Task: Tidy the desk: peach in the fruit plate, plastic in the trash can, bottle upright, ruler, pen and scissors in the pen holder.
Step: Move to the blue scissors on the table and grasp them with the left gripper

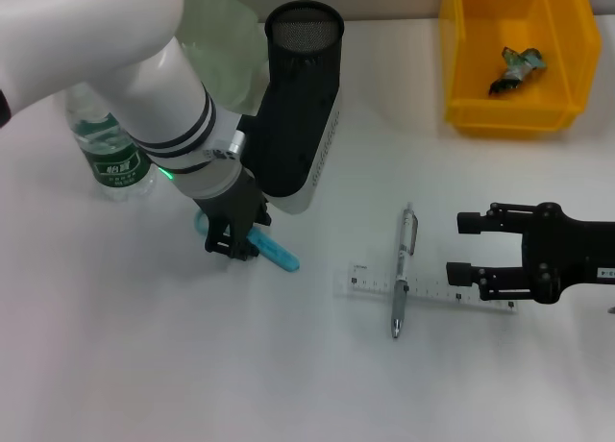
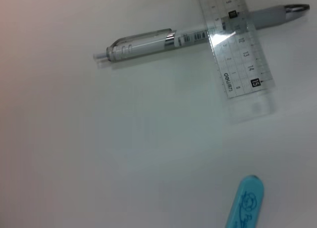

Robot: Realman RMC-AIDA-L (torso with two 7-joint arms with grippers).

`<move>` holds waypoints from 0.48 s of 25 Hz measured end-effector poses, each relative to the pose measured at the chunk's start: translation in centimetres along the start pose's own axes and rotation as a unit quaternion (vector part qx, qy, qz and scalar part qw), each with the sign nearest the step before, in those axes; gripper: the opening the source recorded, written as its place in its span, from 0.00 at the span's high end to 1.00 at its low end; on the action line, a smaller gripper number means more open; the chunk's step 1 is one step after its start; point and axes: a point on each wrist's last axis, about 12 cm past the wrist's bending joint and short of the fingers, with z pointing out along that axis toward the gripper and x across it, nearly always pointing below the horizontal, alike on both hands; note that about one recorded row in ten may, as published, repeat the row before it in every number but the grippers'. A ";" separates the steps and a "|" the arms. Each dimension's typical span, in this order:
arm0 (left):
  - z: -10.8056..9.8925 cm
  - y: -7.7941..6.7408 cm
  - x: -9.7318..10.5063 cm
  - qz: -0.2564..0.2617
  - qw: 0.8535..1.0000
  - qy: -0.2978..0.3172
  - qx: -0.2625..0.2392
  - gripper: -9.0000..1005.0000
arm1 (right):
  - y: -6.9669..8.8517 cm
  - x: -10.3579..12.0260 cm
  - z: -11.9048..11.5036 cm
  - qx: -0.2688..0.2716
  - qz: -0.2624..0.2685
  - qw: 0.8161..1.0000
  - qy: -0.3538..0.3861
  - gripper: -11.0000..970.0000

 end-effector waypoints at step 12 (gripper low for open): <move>0.2 -0.1 -0.3 0.009 1.000 0.006 0.001 0.64 | 0.0 0.0 0.0 -0.001 -0.001 1.000 0.000 0.22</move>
